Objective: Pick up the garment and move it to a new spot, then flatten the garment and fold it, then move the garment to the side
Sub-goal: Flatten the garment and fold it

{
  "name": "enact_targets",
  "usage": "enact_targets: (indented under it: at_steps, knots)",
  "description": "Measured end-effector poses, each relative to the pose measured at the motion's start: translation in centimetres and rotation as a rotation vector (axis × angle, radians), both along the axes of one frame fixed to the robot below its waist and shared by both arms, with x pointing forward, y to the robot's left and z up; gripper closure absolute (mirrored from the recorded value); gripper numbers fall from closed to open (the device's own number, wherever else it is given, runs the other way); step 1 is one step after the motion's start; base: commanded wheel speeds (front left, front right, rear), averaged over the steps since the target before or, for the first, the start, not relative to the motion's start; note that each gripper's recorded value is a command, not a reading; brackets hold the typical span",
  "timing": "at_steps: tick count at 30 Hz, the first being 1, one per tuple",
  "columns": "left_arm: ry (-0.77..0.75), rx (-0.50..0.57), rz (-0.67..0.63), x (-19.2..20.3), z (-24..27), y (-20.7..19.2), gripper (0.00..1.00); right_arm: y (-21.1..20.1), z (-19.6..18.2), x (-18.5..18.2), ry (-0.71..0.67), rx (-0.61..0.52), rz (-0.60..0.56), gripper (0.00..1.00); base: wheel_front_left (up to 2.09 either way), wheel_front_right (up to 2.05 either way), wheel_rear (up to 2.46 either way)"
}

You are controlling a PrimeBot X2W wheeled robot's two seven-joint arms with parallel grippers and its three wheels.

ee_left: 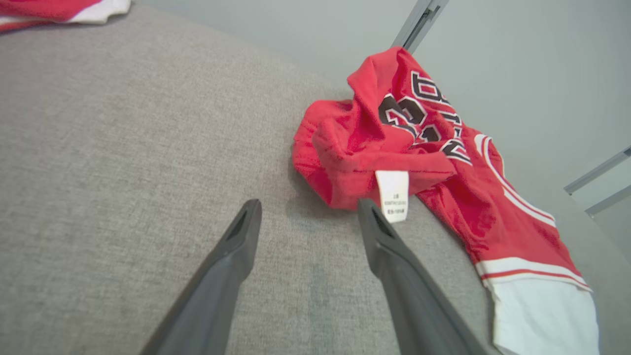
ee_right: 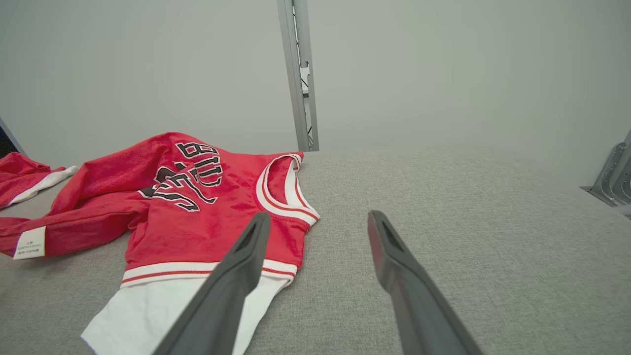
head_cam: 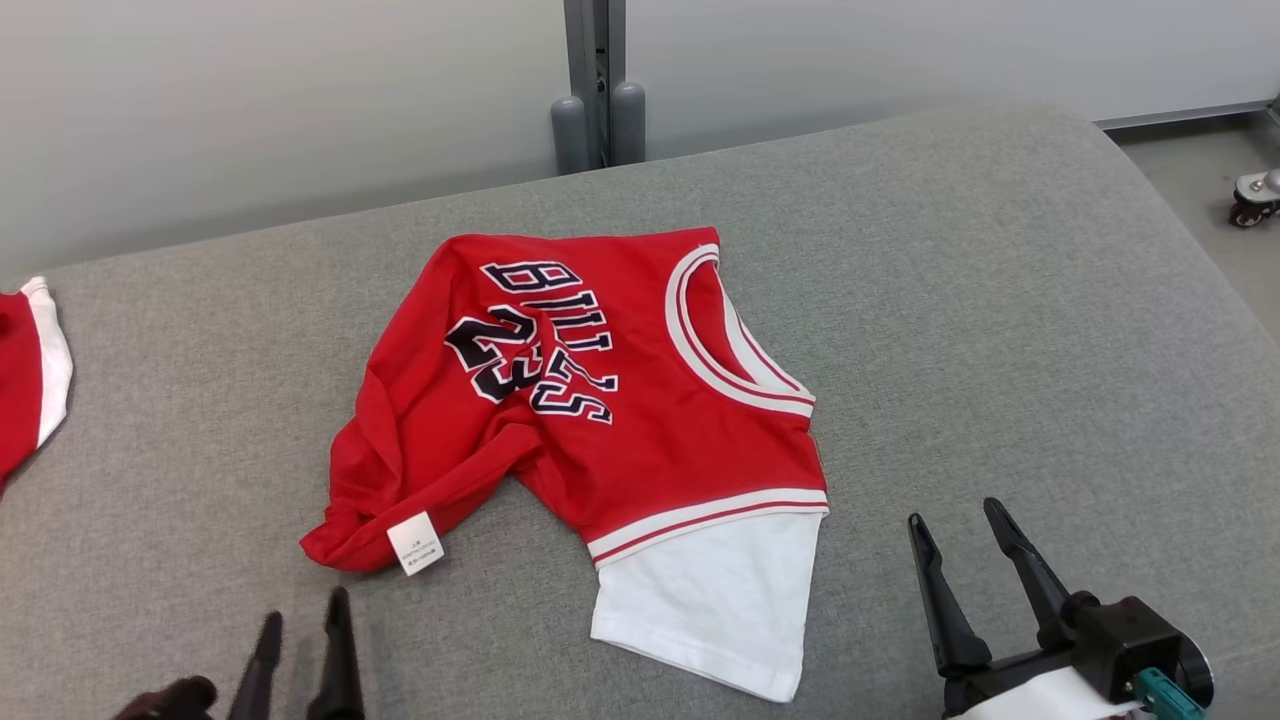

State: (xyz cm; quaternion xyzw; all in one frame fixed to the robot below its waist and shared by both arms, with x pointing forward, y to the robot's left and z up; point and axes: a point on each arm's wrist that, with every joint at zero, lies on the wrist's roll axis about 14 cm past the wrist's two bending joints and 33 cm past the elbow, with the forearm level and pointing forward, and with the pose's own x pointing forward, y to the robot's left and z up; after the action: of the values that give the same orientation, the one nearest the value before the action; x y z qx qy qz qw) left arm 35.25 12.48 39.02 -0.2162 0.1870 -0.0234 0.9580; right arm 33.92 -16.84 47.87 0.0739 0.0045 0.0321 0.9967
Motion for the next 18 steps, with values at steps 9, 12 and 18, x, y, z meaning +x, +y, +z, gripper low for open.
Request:
enact_targets:
  at_steps: [9, 12, 18]
  knots:
    - [-0.037, -0.038, 0.032, 2.9, 2.7, 0.4, 0.0, -0.4, -0.1, -0.5, 0.005, 0.002, -0.015, 0.0, 0.0, 0.0, 0.0]
    - [-0.024, -0.027, 0.057, 4.6, 2.8, 0.8, 0.0, -0.6, 0.0, -0.6, 0.004, 0.009, -0.026, 0.0, 0.0, 0.0, 0.0]
    - [0.074, -0.025, -0.014, 4.8, 1.0, -0.7, 0.0, -1.8, -0.3, -1.2, 0.014, 0.014, -0.069, 0.0, 0.0, 0.0, 0.0]
